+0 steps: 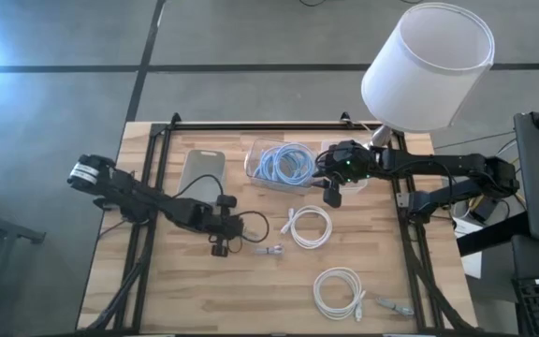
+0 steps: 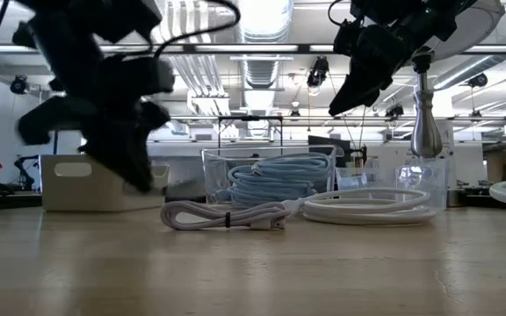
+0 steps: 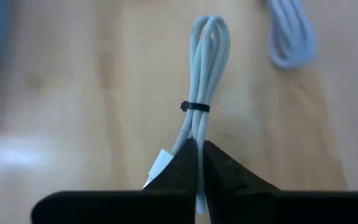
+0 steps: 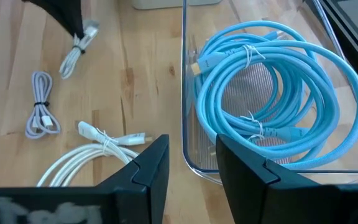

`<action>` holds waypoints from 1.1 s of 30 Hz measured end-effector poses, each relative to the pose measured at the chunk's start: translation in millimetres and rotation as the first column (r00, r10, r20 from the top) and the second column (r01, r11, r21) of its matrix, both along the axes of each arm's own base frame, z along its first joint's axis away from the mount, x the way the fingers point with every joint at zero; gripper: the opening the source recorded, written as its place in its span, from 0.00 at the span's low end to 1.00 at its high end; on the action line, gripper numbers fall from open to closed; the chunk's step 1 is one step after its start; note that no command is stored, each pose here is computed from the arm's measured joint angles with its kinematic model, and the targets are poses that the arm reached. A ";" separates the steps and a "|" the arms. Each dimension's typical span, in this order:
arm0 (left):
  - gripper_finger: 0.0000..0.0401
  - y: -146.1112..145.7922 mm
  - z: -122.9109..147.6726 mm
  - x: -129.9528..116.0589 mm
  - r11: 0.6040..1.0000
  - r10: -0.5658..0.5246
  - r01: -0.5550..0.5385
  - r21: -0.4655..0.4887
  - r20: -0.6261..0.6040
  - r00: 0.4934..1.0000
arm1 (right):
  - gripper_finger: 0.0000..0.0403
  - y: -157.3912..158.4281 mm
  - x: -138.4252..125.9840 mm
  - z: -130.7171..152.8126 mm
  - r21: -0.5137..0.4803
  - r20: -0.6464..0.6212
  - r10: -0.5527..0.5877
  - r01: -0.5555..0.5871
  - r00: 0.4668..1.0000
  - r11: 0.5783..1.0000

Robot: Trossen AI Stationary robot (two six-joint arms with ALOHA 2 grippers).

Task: Pick & Place USB Port
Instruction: Put the white USB cable into the gray bin

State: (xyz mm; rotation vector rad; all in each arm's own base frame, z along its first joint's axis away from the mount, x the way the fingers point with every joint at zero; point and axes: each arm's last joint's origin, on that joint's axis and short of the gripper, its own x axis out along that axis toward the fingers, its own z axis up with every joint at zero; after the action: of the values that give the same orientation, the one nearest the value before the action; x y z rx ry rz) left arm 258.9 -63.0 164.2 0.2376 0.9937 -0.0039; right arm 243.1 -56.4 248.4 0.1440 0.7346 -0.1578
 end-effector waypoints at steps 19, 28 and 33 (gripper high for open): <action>0.05 38.3 97.5 -45.3 0.790 0.541 -0.552 0.265 0.121 0.832 | 0.30 4.4 1.2 -0.4 0.002 -0.002 0.019 -0.019 1.000 1.000; 0.05 78.9 92.0 -82.9 0.871 0.443 -0.384 0.307 -0.152 0.884 | 0.27 4.3 1.5 0.0 0.000 0.003 0.023 -0.023 1.000 1.000; 0.05 109.0 68.2 -85.9 0.863 0.476 -0.388 0.324 -0.259 0.841 | 0.27 4.0 2.7 3.9 -0.005 0.015 0.025 -0.025 1.000 1.000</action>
State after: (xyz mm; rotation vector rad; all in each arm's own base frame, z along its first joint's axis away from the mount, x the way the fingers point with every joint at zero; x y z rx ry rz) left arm 173.0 46.0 232.3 0.2491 1.3717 0.5261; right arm 245.8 -52.4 252.3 0.1312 0.7203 -0.1346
